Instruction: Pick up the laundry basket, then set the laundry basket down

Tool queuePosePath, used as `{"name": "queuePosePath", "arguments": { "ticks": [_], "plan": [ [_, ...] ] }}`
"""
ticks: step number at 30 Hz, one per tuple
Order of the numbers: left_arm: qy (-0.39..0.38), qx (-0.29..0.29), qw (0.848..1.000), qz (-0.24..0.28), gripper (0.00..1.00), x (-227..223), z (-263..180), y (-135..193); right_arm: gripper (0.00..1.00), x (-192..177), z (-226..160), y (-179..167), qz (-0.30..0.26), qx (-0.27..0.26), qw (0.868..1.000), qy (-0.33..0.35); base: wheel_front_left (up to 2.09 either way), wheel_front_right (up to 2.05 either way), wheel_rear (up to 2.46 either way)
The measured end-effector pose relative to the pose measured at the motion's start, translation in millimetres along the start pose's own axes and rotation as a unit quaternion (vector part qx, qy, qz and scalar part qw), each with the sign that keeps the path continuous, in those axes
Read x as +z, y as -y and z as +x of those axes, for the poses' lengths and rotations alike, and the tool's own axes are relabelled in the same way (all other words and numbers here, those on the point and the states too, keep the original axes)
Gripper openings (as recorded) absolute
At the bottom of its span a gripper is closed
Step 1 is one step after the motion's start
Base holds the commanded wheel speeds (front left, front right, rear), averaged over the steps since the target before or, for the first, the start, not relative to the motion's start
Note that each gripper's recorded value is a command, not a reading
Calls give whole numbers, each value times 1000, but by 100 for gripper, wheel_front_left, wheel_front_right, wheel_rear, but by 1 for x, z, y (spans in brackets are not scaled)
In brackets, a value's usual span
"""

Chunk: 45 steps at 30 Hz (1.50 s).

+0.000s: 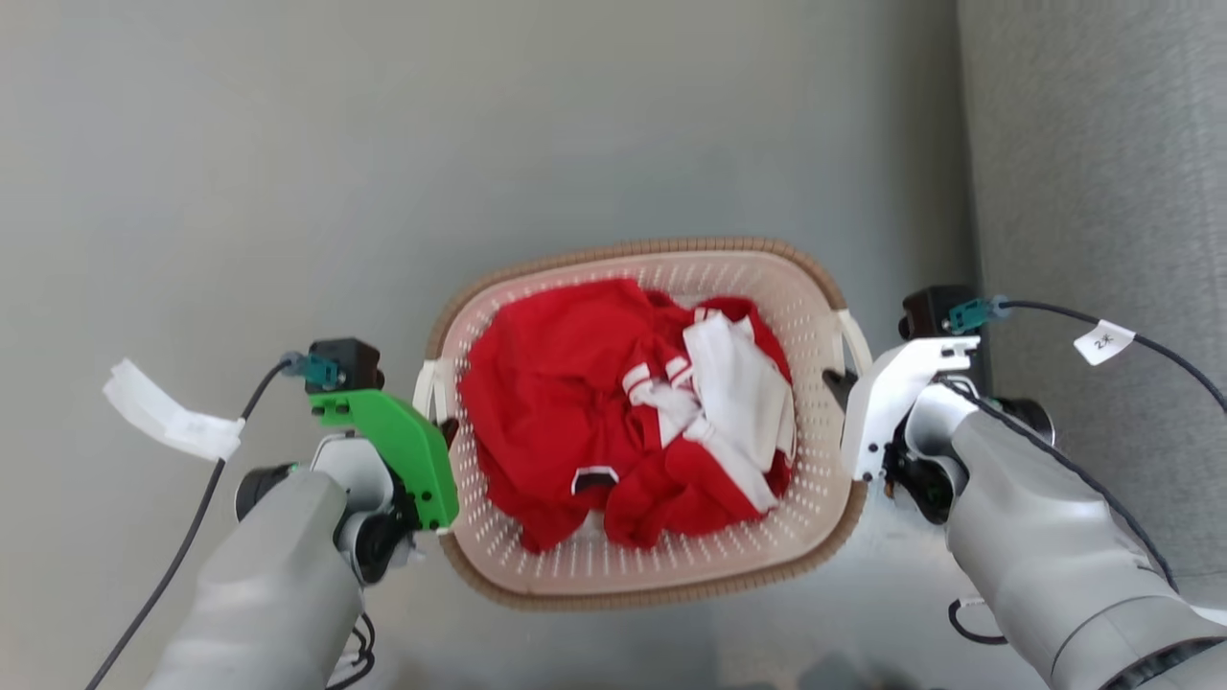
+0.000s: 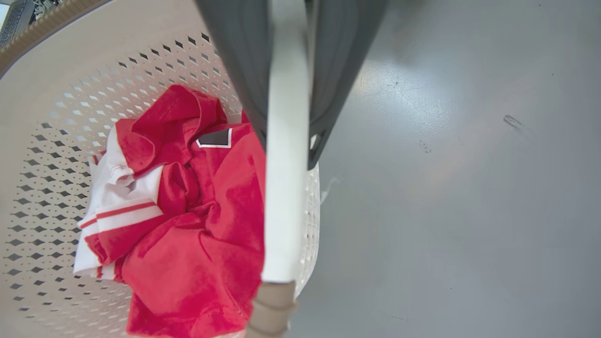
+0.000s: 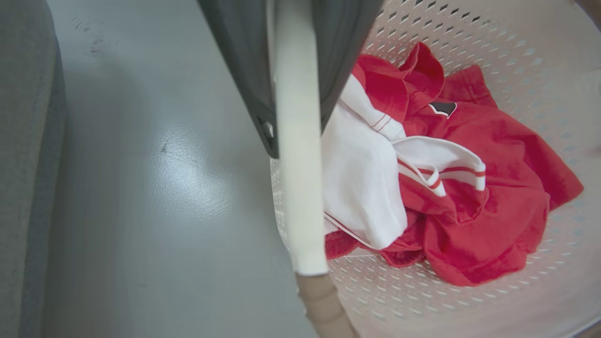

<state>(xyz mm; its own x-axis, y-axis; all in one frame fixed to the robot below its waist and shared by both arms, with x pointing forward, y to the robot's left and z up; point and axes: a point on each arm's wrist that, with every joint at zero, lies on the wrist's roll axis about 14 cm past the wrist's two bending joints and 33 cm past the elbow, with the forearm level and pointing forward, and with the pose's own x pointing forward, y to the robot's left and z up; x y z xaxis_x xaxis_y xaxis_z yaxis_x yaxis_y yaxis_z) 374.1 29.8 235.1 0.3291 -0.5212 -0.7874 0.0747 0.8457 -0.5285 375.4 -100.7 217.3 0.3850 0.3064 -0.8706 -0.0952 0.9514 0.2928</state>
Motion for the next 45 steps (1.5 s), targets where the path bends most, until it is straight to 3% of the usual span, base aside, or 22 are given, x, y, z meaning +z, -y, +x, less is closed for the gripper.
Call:
{"name": "queuePosePath", "arguments": {
  "ticks": [11, 25, 45],
  "plan": [
    [14, -5, 1000, 9, 0, -1, -32, 18, 0, 10, -36, -13, -3, 5, 1000, 11, 0, 0, 0],
    [10, 0, 1000, 19, 0, -29, -70, 31, 0, -23, -75, -29, 0, 11, 1000, -14, 0, 0, 0],
    [6, 0, 1000, 27, 0, -31, -88, 40, 0, -21, -96, -38, -11, 15, 1000, -11, 0, 0, 0]
  ]
}}
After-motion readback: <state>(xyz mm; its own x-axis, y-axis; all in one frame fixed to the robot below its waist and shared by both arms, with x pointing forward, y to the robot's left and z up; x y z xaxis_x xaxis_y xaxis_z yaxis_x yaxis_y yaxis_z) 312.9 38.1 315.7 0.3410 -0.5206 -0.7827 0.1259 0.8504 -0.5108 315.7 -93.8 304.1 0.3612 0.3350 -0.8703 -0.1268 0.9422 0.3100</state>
